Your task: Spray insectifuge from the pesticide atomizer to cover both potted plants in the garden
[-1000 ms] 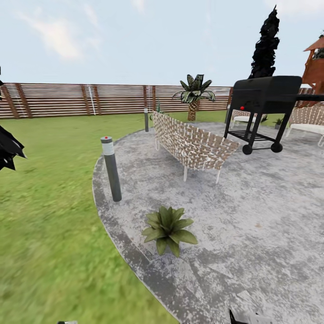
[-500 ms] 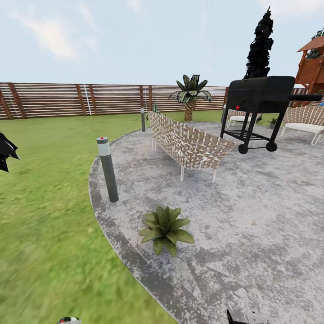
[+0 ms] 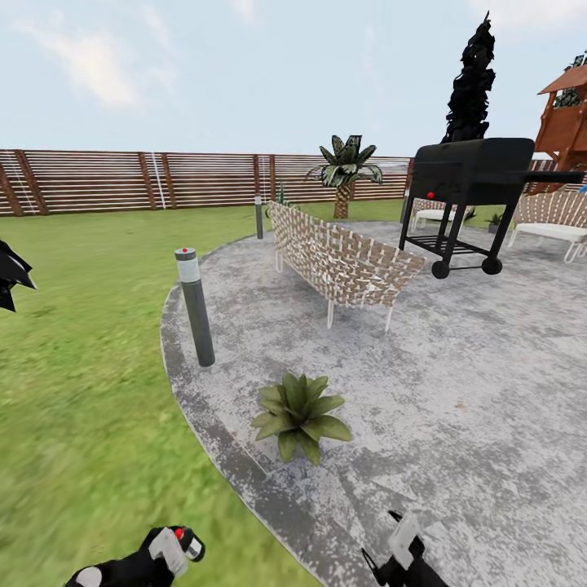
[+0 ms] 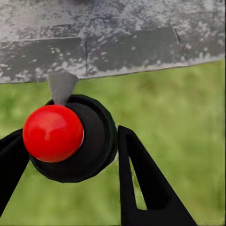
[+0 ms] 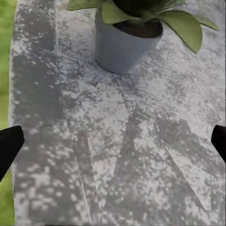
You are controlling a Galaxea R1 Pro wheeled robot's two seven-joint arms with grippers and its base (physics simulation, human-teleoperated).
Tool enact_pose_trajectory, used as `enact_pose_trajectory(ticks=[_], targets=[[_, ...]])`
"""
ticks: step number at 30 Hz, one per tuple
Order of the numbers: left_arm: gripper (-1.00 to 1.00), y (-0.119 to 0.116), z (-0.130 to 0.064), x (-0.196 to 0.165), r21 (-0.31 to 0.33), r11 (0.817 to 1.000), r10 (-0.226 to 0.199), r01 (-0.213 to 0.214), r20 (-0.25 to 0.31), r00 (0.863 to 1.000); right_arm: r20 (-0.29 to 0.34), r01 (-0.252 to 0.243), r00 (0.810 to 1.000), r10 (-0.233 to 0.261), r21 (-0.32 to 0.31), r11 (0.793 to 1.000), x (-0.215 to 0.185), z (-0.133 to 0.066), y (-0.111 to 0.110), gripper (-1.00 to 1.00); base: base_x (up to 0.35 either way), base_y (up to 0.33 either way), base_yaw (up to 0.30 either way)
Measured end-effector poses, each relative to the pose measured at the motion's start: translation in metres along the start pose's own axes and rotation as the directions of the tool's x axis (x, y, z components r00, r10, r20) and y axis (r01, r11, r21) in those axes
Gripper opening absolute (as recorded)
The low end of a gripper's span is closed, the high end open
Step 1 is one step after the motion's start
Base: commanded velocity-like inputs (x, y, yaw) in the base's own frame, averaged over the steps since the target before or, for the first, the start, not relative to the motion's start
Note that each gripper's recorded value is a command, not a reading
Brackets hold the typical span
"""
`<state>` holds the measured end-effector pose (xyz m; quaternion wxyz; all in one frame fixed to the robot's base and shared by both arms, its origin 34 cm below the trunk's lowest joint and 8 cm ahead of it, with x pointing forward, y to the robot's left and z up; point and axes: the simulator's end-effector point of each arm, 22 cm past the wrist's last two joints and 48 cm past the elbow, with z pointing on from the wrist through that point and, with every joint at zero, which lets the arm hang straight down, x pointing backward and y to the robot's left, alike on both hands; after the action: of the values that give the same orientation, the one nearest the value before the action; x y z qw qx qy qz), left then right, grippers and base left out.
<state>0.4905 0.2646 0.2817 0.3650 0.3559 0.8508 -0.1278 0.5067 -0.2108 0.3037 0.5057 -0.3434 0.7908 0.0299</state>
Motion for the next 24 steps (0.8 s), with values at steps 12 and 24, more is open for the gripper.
enact_pose_trajectory(ticks=[12,24], targets=[[-1.00,-0.046,-0.006,0.006,0.359,0.921,0.219,-0.154,-0.148,0.965,0.041,0.073,0.997,-0.062,-0.399,0.914,-0.080,0.030,0.090,1.00,0.000,0.000,0.000],[-1.00,-0.087,0.006,0.001,0.465,0.855,0.328,-0.229,-0.142,0.934,0.060,0.069,0.997,-0.046,-0.475,0.877,-0.092,0.028,0.119,-1.00,0.000,0.000,0.000]])
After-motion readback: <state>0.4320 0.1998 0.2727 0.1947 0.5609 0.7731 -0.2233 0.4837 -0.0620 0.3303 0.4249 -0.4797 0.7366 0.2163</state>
